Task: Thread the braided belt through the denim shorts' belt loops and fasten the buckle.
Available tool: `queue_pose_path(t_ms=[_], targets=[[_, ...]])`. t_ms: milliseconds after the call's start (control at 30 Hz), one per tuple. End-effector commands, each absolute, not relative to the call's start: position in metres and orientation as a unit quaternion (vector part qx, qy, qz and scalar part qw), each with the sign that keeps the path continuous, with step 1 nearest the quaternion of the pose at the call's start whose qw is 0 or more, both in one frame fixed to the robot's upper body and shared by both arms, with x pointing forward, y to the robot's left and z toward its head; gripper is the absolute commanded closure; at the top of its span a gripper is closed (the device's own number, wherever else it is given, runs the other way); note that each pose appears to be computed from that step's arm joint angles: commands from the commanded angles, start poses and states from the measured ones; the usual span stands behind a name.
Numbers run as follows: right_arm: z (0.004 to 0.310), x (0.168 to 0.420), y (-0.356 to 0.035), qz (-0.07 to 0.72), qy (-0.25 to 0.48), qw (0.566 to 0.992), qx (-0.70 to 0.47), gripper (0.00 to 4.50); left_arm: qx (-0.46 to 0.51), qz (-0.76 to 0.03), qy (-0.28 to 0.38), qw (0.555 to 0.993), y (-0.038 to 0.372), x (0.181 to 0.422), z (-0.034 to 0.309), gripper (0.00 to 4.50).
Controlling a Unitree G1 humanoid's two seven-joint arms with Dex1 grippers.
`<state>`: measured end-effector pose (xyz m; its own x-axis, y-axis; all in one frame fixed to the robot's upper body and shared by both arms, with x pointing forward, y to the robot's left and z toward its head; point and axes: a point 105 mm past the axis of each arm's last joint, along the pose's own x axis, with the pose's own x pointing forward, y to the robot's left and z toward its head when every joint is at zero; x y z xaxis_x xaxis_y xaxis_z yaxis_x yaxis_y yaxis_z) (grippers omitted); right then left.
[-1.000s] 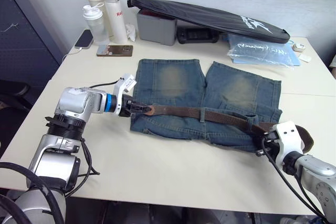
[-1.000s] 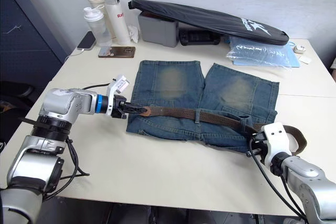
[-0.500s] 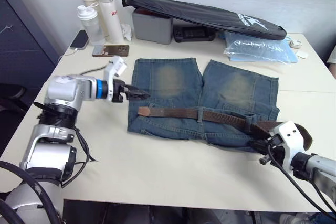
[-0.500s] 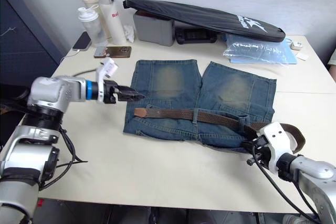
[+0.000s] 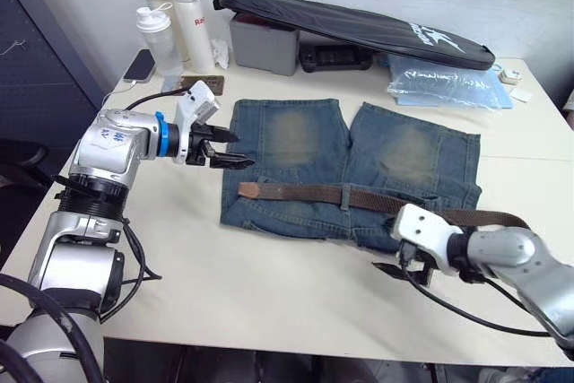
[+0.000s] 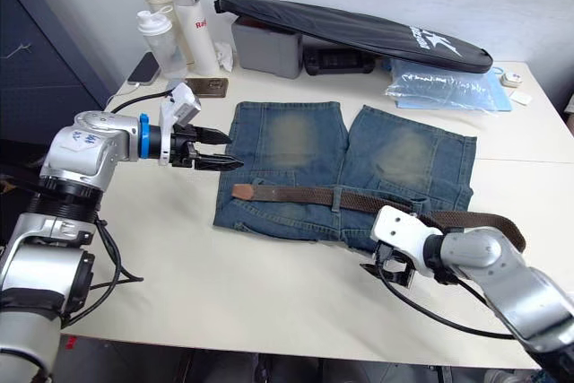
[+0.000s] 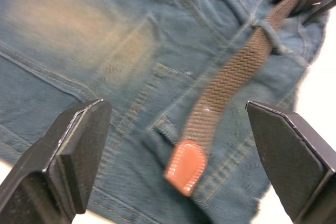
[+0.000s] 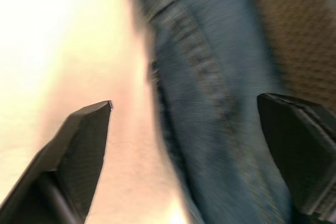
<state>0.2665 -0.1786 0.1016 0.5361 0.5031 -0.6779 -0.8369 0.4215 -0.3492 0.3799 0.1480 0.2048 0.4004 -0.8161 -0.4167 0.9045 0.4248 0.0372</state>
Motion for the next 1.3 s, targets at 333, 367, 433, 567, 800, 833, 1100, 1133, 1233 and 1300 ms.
queue_pose_path(t_ms=[333,367,433,567,800,833,1100,1133,1233,1300], targets=[[0.11,0.272,-0.207,0.406,0.267,0.783,-0.389,3.21,0.21,-0.627,0.113,0.742,0.144,0.336,0.22,0.0],[0.113,0.272,-0.211,0.405,0.268,0.777,-0.401,3.86,0.212,-0.631,0.114,0.738,0.144,0.334,0.219,0.0],[0.116,0.27,-0.221,0.404,0.273,0.761,-0.429,4.46,0.212,-0.634,0.114,0.735,0.144,0.332,0.218,0.0],[0.125,0.268,-0.266,0.376,0.304,0.717,-0.501,4.46,0.21,-0.644,0.116,0.726,0.142,0.328,0.216,0.0],[0.133,0.274,-0.322,0.327,0.327,0.684,-0.564,4.46,0.195,-0.657,0.117,0.719,0.133,0.324,0.207,0.0],[0.133,0.276,-0.325,0.323,0.325,0.681,-0.572,4.46,0.194,-0.659,0.117,0.717,0.131,0.324,0.206,0.0],[0.148,0.274,-0.327,0.293,0.315,0.727,-0.535,3.62,0.186,-0.671,0.107,0.709,0.124,0.321,0.208,0.0],[0.153,0.272,-0.327,0.293,0.315,0.73,-0.531,3.39,0.185,-0.673,0.105,0.708,0.123,0.321,0.208,0.0],[0.178,0.264,-0.323,0.285,0.308,0.743,-0.521,1.91,0.179,-0.686,0.096,0.699,0.117,0.319,0.211,0.0],[0.202,0.255,-0.315,0.285,0.294,0.774,-0.483,0.95,0.178,-0.697,0.092,0.688,0.112,0.317,0.213,0.0]])
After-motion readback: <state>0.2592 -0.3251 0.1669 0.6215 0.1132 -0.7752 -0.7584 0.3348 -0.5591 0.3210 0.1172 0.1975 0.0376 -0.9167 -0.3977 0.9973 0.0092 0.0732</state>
